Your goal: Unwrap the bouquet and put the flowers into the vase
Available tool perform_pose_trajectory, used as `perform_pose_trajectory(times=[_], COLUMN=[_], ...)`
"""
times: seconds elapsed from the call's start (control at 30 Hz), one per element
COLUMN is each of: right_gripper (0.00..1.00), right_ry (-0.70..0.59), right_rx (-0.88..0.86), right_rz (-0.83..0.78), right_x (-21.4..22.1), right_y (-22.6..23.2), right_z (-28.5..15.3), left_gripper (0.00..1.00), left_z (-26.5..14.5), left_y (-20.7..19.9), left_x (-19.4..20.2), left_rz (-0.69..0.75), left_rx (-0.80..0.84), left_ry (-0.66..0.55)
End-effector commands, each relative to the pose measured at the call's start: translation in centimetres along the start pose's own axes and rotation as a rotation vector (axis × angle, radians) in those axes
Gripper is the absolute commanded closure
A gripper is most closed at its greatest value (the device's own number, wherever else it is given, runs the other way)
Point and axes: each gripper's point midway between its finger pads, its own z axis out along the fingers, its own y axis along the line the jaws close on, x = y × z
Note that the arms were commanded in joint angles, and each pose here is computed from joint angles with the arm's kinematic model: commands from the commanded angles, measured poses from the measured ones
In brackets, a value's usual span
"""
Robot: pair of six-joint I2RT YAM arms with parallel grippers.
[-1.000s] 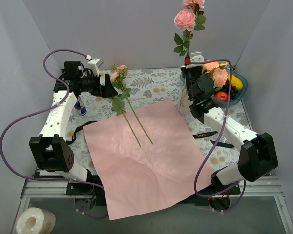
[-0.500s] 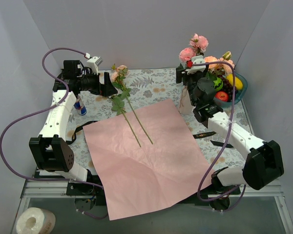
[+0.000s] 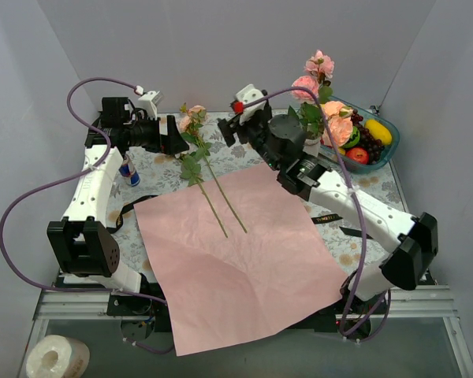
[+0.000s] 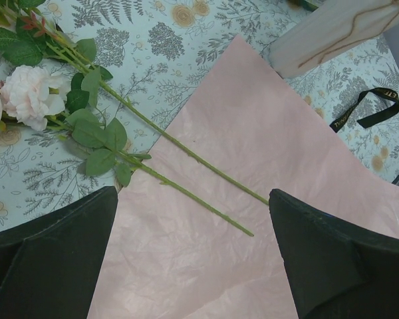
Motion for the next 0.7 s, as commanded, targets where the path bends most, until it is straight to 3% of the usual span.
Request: perform_pose_trajectory(times=[0.0, 0.23, 0.37, 0.4, 0.67], right_gripper=[0.15, 0.21, 0.21, 0.21, 0.27], right_ry=[0.356, 0.68, 0.709, 0.753, 0.845], right_rx=[-0.204, -0.365, -0.385, -0.39, -0.366], right_rz=[-0.011, 0.039, 0.108, 0.118, 0.21], right_x=[12.1, 23.7, 25.7, 27.9, 32.8], right_y=[6.2, 12.2, 13.1, 13.6, 13.6], right_z=[1.7, 3.9, 6.0, 6.0, 6.2], left_gripper=[0.02, 0.02, 0.02, 0.02, 0.02], left_z=[-0.9, -2.3, -3.4, -3.6, -4.0], left_y=[2.3, 5.9, 6.7, 6.8, 6.5], left_x=[-1.1, -0.9, -0.8, -0.7, -0.6], left_rz=[-0.056, -0.152, -0.148, -0.144, -0.137], left_rx=[-0.057, -0.123, -0.151, -0.155, -0.146], left_ry=[-0.035, -0.046, -0.055, -0.055, -0.052])
